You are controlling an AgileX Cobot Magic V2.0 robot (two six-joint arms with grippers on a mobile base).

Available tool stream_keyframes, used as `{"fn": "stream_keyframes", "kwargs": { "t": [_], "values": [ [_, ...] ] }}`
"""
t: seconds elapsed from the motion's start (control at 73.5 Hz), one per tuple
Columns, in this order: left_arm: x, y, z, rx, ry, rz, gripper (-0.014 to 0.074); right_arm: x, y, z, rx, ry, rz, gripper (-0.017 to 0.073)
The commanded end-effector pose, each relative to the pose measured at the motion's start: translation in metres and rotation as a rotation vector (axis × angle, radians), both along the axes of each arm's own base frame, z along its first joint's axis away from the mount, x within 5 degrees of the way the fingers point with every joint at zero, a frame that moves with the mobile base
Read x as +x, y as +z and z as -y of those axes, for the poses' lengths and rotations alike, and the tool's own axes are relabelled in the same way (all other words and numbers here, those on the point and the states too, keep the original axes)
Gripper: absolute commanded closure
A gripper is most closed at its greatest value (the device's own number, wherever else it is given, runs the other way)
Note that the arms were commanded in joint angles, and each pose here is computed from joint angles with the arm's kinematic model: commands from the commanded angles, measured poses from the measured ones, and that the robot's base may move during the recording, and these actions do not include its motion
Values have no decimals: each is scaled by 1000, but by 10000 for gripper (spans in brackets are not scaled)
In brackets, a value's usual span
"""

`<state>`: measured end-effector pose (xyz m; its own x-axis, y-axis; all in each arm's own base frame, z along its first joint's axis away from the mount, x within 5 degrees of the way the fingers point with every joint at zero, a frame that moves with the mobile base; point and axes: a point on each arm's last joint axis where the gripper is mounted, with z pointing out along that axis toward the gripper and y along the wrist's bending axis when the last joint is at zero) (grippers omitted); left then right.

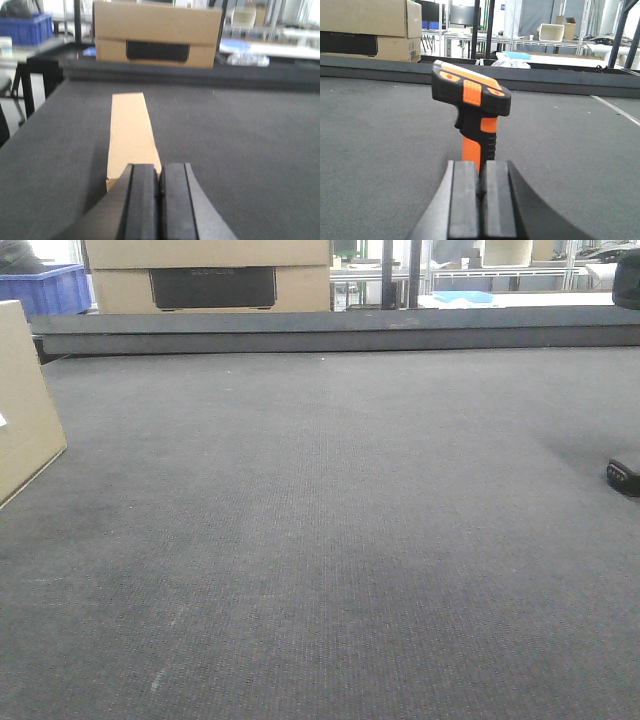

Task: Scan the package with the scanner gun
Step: 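Lower the open left gripper down onto the long tan cardboard box, then close the left gripper on the tan box and lift it tilted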

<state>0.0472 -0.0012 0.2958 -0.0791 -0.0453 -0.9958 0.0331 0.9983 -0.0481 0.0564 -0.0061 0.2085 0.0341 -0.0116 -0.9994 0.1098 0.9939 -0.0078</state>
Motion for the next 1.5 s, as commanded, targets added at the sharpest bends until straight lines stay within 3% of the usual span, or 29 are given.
{"fn": "stream_keyframes", "kwargs": {
  "t": [0.0,0.517,0.68,0.775,1.02,1.183,1.265,1.387,1.482],
  "values": [
    [7,16,0,6,0,-78,705,0,2,0,-11,-5,21,727],
    [114,88,6,15,2,-334,705,0,2,0,-11,-5,21,727],
    [161,94,8,28,11,-643,705,0,2,0,-11,-5,21,727],
    [187,99,9,32,14,-736,705,0,2,0,-11,-5,21,727],
    [230,106,10,47,24,-752,705,0,2,0,-11,-5,21,727],
    [235,99,-9,-117,108,-809,705,0,2,0,-11,-5,21,727],
    [235,96,-13,-123,59,-844,696,0,2,0,-11,-5,21,727],
    [238,90,-13,-100,21,-877,559,0,2,0,-11,-5,21,727],
    [244,84,-13,-102,21,-900,292,0,2,0,-11,-5,21,727]
  ]
}}
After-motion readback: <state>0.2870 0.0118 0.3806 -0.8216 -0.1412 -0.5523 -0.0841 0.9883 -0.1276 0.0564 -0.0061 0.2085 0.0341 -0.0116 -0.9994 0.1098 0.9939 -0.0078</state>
